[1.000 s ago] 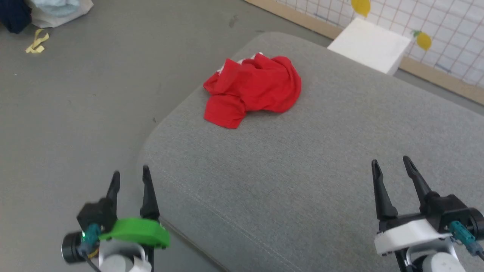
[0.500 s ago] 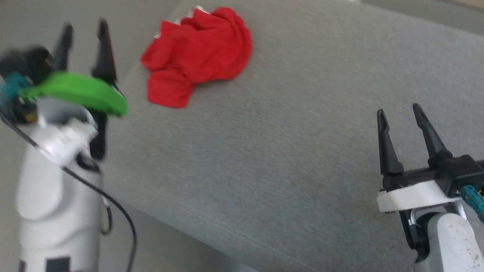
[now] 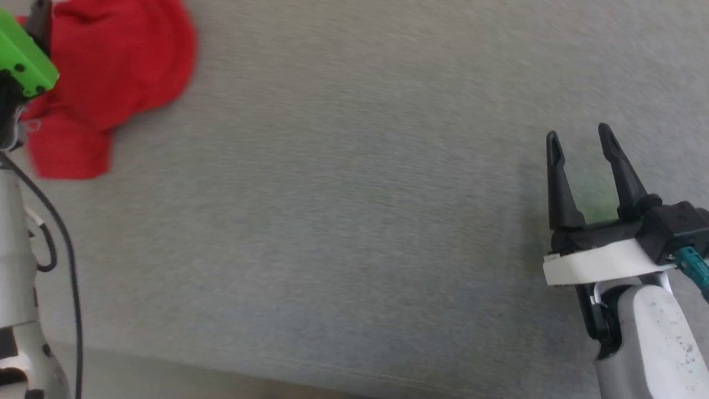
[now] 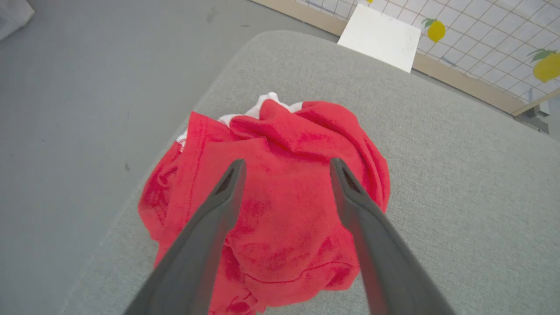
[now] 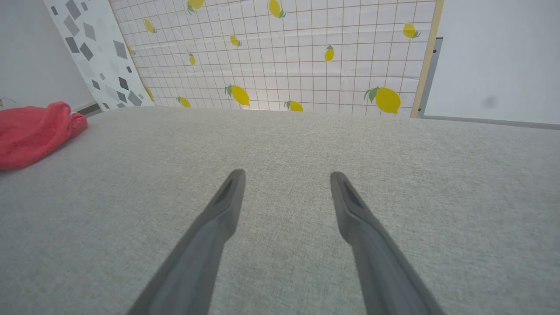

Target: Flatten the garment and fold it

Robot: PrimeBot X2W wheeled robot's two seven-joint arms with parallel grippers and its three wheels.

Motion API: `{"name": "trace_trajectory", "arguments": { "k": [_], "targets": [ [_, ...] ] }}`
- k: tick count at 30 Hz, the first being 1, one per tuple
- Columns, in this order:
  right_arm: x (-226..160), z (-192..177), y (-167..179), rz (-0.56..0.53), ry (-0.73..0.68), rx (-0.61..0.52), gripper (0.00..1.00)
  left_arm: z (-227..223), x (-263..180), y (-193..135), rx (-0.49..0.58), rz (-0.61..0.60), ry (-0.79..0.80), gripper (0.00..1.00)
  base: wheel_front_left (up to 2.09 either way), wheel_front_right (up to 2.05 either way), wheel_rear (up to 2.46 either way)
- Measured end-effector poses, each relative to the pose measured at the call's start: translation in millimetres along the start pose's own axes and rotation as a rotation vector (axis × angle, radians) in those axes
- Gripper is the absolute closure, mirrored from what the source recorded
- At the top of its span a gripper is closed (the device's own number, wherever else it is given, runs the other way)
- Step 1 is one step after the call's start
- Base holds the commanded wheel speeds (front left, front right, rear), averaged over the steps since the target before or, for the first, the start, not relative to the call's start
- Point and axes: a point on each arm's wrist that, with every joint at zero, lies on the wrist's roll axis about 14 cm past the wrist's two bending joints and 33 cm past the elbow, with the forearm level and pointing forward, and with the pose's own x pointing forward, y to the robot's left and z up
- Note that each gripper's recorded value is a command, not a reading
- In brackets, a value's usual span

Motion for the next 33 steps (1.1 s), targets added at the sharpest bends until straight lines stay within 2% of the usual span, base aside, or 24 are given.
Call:
{"name": "trace_trajectory", "arguments": {
  "k": [8, 14, 15, 16, 17, 21, 24, 29, 33],
  "targets": [
    [-17, -19, -40, -0.103, 0.057, -0.013, 0.0, -105, 37, -18, -0.044, 0.038, 0.438, 0.0, 0.0, 0.0, 0.0],
    [-28, -25, -57, -0.149, 0.083, -0.026, 0.0, -135, 38, -15, -0.015, 0.072, 0.543, 0.0, 0.0, 0.0, 0.0],
    [-29, -24, -57, -0.151, 0.082, -0.027, 0.0, -135, 36, -15, -0.014, 0.071, 0.549, 0.3, 0.0, 0.0, 0.0],
    [-29, -22, -58, -0.153, 0.078, -0.029, 0.0, -135, 33, -16, -0.013, 0.067, 0.548, 0.53, 0.0, 0.0, 0.0],
    [-30, -20, -58, -0.154, 0.075, -0.03, 0.0, -134, 31, -15, -0.011, 0.064, 0.537, 1.0, 0.0, 0.0, 0.0],
    [-30, -11, -55, -0.149, 0.056, -0.032, 0.0, -111, 27, -8, 0.053, 0.064, 0.369, 1.0, 0.0, 0.0, 0.0],
    [-31, 0, -52, -0.144, 0.031, -0.036, 0.0, -69, 25, -1, 0.128, 0.067, 0.141, 1.0, 0.0, 0.0, 0.0],
    [-43, 14, -48, -0.143, 0.012, -0.041, 0.0, 31, -5, -9, 0.194, 0.038, -0.36, 1.0, 0.0, 0.0, 0.0],
    [-55, 29, -43, -0.143, -0.013, -0.048, 0.0, 70, -36, -23, 0.236, -0.022, -0.556, 1.0, 0.0, 0.0, 0.0]
  ]
}}
